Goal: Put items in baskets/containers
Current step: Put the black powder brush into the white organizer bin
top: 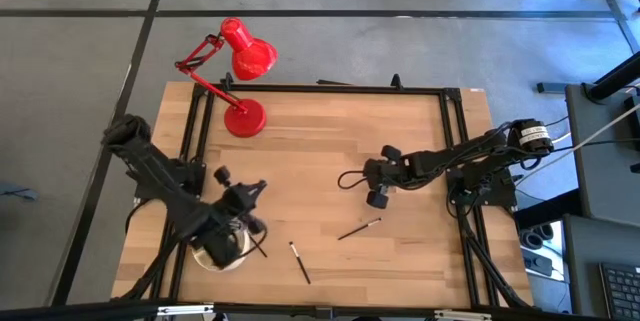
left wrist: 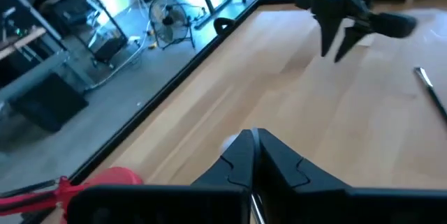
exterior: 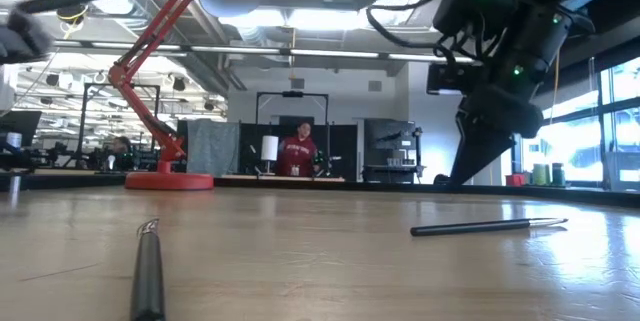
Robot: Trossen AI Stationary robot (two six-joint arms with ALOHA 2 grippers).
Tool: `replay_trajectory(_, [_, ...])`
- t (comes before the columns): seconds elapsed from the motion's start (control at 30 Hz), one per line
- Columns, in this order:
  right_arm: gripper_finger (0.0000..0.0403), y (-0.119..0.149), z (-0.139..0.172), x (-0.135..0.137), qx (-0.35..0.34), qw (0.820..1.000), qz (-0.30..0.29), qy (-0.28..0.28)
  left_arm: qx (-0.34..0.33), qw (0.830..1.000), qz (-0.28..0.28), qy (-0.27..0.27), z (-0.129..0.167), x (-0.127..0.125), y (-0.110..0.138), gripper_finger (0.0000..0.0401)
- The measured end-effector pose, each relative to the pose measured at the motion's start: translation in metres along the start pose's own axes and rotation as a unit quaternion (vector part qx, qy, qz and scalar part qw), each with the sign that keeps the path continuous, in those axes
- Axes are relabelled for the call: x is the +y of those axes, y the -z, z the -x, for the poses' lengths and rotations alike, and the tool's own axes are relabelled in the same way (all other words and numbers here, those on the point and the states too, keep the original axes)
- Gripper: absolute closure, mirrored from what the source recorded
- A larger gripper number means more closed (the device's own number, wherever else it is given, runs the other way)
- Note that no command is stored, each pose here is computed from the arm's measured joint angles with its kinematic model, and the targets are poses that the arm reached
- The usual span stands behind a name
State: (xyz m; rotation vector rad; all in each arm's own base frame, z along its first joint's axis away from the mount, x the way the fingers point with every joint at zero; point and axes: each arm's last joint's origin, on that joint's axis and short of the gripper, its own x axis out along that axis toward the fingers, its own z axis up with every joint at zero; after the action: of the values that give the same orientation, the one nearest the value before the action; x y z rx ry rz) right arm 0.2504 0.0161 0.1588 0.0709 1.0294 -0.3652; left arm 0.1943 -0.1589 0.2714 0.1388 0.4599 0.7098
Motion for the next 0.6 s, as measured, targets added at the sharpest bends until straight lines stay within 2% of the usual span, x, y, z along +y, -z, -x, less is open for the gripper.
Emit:
replay_trajectory(0.13, [0.0275, 0.001, -0.002, -0.003, 0.004, 1.0, -0.006, 0.004, -0.047, 0.999, -0.017, 0.013, 0.02, 0.005, 0.006, 0.0394])
replay_trajectory(0.27, [0.0275, -0.004, -0.003, -0.005, -0.016, 1.0, -0.018, 0.001, -0.086, 0.996, -0.009, 0.031, 0.034, 0.009, 0.015, 0.0394])
replay_trajectory(0.6, [0.0275, -0.008, -0.002, -0.004, -0.034, 0.999, -0.02, -0.005, -0.132, 0.988, -0.021, 0.08, 0.041, 0.017, 0.075, 0.0392])
